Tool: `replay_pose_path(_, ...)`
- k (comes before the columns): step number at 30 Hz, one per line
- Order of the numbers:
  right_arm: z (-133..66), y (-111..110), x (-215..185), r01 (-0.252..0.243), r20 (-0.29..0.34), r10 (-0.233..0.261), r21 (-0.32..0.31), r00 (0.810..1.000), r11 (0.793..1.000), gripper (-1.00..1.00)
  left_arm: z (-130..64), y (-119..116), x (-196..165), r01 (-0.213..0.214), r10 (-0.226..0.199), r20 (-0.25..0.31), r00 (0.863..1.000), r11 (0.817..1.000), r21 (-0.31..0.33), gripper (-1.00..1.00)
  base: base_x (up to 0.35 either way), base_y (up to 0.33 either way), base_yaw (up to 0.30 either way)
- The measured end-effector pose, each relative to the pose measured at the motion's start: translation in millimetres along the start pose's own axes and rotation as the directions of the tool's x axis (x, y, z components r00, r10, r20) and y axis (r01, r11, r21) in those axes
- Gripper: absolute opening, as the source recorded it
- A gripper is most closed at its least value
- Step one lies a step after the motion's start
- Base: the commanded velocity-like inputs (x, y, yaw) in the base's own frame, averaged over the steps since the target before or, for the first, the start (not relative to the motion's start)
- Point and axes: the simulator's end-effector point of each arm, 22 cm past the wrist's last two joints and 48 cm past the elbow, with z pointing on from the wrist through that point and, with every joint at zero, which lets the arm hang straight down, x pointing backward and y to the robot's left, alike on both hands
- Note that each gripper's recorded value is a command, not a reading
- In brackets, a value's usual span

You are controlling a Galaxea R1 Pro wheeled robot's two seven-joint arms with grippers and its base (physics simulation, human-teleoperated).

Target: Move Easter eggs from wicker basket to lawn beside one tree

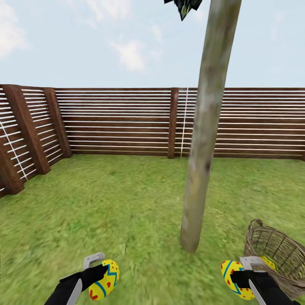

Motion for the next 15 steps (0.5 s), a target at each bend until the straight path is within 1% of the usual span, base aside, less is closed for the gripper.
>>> replay_pose_path(3,0.0,0.1,-0.1,0.000,0.001,0.000,0.000,1.000,1.000,-1.00,0.1,0.5,0.7,0.000,0.000,-0.001,1.000,1.000,-0.001,-1.00,0.187,0.247,0.000)
replay_pose_path(6,-0.1,0.1,-0.5,0.001,0.002,-0.001,0.000,1.000,1.000,-1.00,0.0,0.8,0.6,-0.001,0.001,-0.001,1.000,1.000,-0.001,-1.00,0.186,0.171,0.000)
replay_pose_path(8,0.0,0.1,-0.5,0.000,0.002,0.000,0.000,1.000,1.000,-1.00,0.0,0.8,0.4,0.000,0.000,-0.001,1.000,1.000,-0.001,-1.00,0.103,0.058,0.000)
replay_pose_path(11,0.1,-0.1,-0.4,0.000,0.001,0.000,0.000,1.000,1.000,-1.00,-0.3,2.3,-1.9,0.016,-0.016,0.006,1.000,1.000,0.002,-1.00,0.012,0.006,0.000)
replay_pose_path(15,0.2,-0.2,-0.2,-0.001,0.000,0.001,0.000,1.000,1.000,-1.00,-0.4,1.9,-3.7,0.017,-0.017,0.013,1.000,1.000,0.004,-1.00,0.000,0.000,0.000)
